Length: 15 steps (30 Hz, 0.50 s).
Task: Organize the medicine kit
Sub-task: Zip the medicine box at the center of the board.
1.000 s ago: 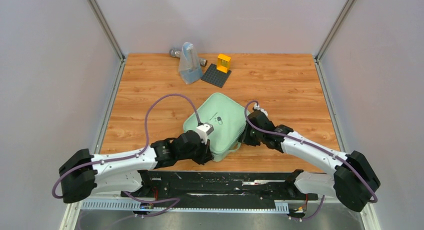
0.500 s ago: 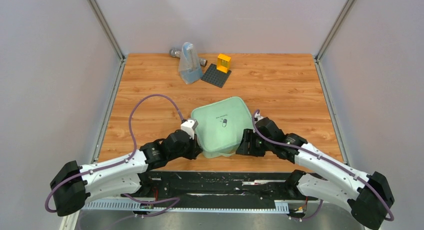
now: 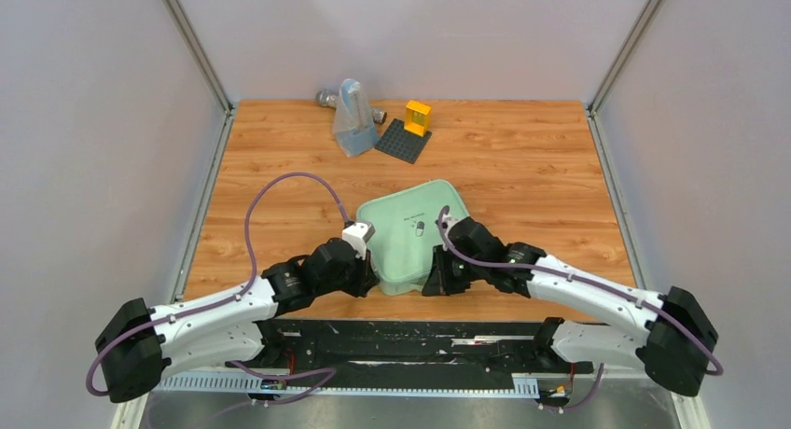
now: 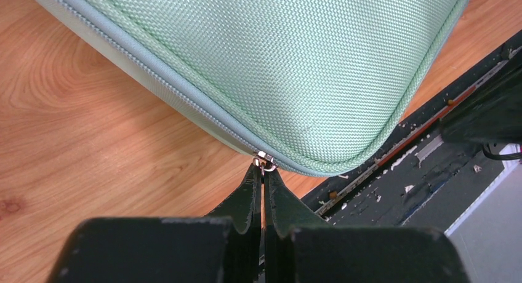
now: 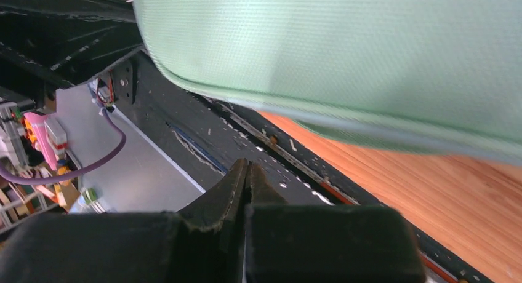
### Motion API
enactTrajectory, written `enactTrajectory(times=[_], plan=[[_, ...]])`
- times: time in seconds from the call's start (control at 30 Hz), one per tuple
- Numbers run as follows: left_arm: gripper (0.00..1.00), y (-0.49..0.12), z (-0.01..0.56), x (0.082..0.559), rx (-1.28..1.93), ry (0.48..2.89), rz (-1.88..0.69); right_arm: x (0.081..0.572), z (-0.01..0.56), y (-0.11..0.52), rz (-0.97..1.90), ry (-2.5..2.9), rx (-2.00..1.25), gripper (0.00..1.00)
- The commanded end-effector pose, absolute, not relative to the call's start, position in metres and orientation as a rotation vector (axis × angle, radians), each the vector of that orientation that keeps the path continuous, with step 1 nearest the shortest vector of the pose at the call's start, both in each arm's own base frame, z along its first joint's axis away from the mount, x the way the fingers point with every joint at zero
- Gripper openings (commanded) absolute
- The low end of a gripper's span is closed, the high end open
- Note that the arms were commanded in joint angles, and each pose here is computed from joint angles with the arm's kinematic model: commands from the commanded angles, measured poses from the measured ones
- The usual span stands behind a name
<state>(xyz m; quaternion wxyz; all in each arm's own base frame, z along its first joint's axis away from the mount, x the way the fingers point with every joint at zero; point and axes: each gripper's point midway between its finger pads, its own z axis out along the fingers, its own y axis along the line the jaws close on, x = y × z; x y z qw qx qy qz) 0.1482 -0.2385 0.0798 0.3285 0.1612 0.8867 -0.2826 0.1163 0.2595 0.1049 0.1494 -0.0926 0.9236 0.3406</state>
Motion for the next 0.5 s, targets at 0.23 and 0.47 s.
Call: enactTrajectory(times=[0.23, 0.47], plan=[[0.00, -0.267, 0.114, 0.144, 0.507, 2.217, -0.926, 0.174, 0.111, 0.342, 0.862, 2.503, -0.423, 0.00], [0.00, -0.308, 0.135, 0.122, 0.598, 2.090, -1.178, 0.182, 0.102, 0.353, 0.854, 2.500, -0.424, 0.00]])
